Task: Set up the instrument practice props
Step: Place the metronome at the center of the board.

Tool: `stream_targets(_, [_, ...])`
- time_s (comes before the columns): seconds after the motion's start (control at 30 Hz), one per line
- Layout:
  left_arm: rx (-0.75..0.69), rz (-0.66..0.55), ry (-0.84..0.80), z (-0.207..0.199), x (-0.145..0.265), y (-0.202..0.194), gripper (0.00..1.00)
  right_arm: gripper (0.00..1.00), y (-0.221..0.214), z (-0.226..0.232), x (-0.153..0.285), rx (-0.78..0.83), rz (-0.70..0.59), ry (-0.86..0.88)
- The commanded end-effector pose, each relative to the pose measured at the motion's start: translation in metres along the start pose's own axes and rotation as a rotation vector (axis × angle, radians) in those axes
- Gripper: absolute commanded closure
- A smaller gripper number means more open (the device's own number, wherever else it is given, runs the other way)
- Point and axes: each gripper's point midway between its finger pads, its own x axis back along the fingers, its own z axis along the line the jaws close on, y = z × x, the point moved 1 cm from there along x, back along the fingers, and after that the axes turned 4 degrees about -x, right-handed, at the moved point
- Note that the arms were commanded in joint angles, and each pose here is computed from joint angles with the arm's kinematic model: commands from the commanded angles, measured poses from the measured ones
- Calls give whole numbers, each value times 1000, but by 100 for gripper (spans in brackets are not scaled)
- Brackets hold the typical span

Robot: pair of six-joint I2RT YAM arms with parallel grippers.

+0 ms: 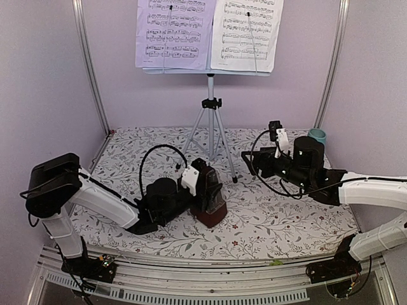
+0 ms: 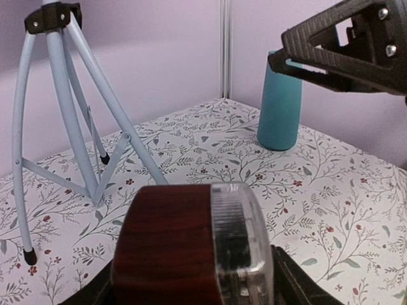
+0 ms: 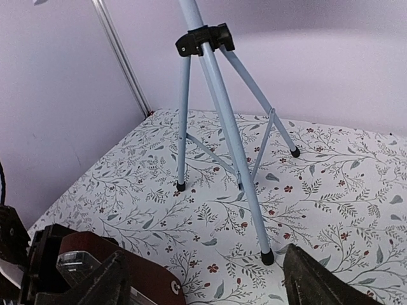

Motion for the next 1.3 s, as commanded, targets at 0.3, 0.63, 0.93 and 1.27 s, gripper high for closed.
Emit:
stream_targets(0.3, [120,-209,-26,-28,5,43,65,1,19,-8,17,11,-90,-52])
stream_targets(0.63, [139,-205,-31,-30,11,45,8,1,15,-2,23,1,-74,-4])
stream_targets(0.93, [191,-202,-87,-23,35,65,1,1,-9,0,21,-52,16,35])
stream_targets(1.27, [367,-55,-103,33,56,66,1,1,-56,44,19,39,132,169])
